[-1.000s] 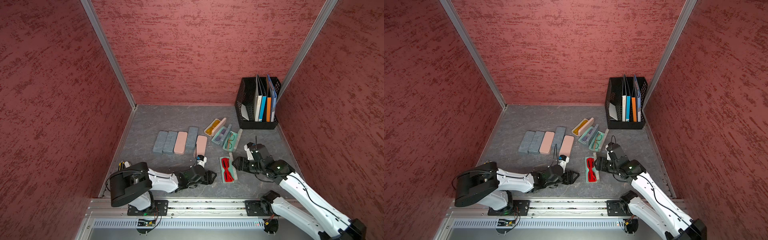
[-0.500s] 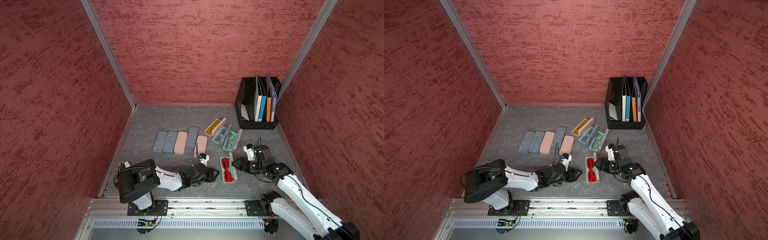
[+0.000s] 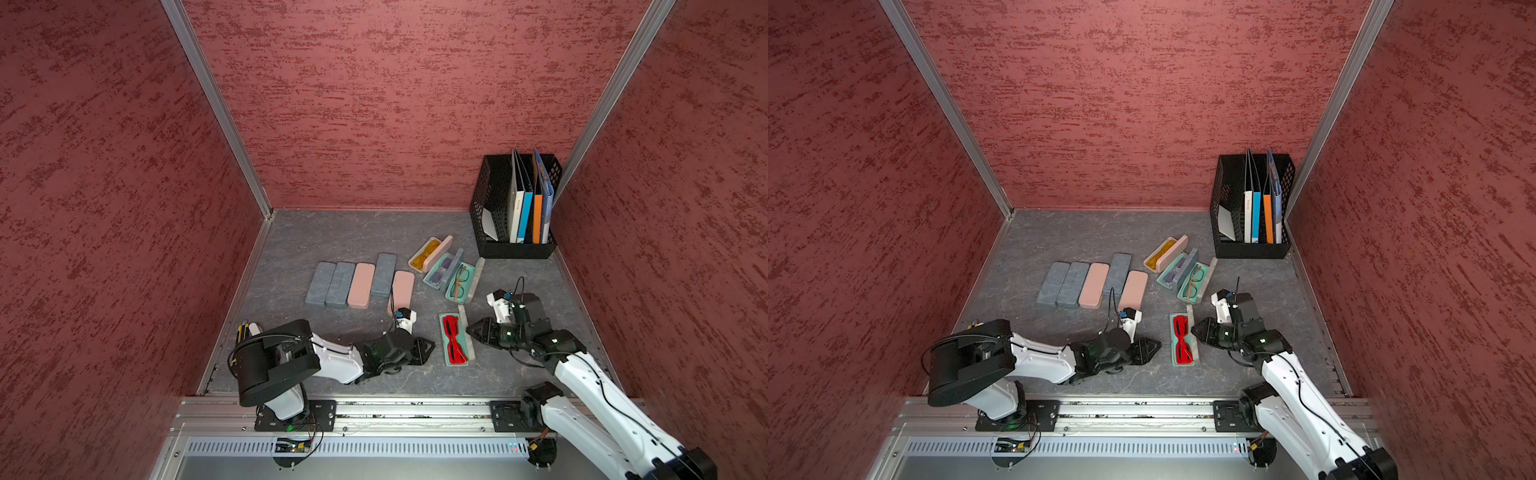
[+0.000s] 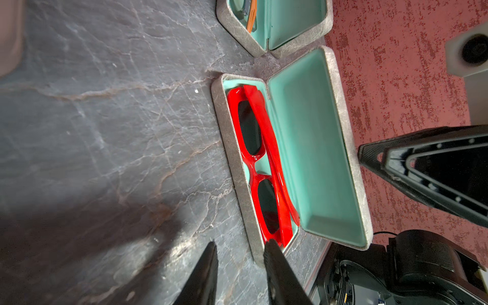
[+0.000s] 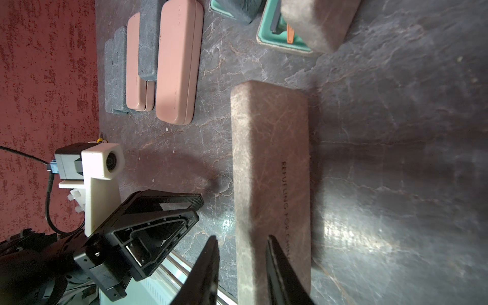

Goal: Close the glasses case
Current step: Close the glasses case at the center of the board.

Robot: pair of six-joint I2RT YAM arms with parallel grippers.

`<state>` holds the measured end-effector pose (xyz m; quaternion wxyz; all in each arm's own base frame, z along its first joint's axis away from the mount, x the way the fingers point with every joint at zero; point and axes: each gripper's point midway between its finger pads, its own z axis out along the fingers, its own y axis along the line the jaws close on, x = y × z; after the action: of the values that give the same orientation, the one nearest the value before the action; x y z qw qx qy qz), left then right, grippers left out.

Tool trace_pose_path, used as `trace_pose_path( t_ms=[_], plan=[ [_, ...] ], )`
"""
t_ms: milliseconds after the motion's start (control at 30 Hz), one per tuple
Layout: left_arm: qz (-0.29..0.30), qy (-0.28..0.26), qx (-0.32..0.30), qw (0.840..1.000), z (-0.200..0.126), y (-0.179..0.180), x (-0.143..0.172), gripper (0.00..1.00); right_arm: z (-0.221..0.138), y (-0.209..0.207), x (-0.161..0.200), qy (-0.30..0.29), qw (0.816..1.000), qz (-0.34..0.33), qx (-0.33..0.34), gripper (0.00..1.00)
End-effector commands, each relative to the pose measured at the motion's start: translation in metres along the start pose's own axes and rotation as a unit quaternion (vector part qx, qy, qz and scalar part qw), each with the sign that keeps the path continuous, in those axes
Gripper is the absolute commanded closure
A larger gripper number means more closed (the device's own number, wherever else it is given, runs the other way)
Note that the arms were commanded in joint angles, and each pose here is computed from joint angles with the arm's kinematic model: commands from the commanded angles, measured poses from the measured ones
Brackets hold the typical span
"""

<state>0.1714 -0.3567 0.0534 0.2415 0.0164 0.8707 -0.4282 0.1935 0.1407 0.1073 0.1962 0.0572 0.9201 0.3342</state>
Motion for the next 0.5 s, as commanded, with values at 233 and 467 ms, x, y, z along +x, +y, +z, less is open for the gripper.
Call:
trace_pose_path(
  t_ms=[233,467],
  plan=[
    [0.008,-0.005,0.007,1.000,0.001,-0.007,0.000,0.68,0.003,-0.006,-0.004,-0.014,1.000,-0.004,0.001,0.71],
    [0.007,0.007,0.004,1.000,0.013,-0.009,0.003,0.70,0.011,-0.008,0.001,-0.008,1.000,0.000,-0.011,0.75]
  ],
)
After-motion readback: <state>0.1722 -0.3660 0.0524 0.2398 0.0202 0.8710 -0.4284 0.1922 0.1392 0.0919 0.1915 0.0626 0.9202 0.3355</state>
